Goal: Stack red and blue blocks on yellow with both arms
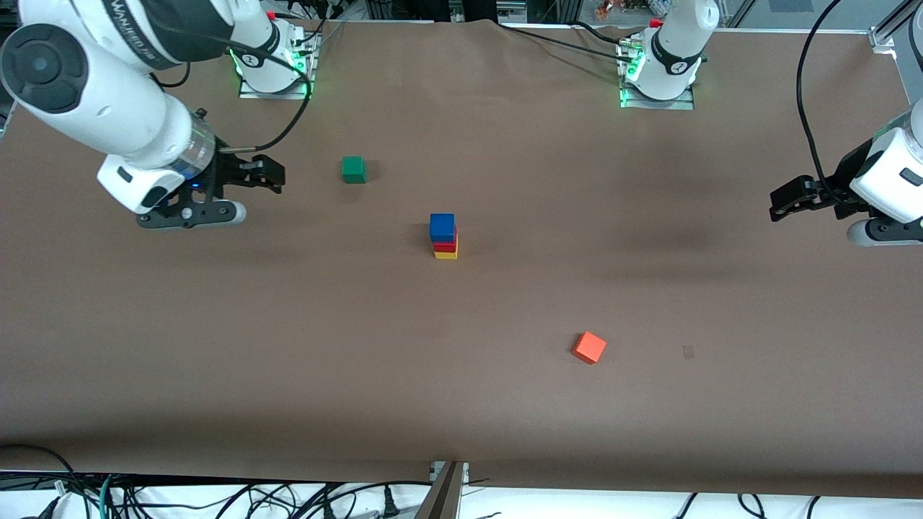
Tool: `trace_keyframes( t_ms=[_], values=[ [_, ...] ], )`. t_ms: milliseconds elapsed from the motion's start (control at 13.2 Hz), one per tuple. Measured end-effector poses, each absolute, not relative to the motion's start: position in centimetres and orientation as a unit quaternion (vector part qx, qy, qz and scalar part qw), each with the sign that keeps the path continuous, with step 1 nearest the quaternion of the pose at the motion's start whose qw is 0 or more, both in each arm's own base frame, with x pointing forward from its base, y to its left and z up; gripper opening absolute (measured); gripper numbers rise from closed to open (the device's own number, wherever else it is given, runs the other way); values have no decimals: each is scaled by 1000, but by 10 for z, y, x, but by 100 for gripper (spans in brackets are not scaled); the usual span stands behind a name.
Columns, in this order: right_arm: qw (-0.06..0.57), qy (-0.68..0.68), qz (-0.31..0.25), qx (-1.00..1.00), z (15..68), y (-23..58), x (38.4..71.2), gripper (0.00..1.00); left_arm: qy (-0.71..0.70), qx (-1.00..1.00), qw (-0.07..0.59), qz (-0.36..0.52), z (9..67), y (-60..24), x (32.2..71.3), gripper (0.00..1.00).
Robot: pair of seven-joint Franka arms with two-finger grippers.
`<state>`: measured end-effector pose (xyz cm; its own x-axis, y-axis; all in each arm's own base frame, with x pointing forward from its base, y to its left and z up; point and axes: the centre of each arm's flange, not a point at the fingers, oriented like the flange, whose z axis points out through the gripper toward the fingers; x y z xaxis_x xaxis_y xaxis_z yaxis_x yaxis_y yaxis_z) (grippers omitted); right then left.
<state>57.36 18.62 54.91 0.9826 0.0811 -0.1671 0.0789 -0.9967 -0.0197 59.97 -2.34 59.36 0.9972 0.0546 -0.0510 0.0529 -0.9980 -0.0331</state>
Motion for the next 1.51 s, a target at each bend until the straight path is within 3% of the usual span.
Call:
trace_keyframes(
  t_ms=[453, 755, 1509],
  values=[
    [10, -28, 83, -996, 594, 154, 541, 100, -27, -999, 16, 26, 594, -23, 600, 100],
    [23, -39, 82, -996, 594, 92, 524, 100, -26, -999, 16, 26, 594, -24, 600, 100],
    [2, -42, 57, -997, 594, 80, 525, 100, -24, -999, 16, 26, 594, -27, 600, 100]
  ],
)
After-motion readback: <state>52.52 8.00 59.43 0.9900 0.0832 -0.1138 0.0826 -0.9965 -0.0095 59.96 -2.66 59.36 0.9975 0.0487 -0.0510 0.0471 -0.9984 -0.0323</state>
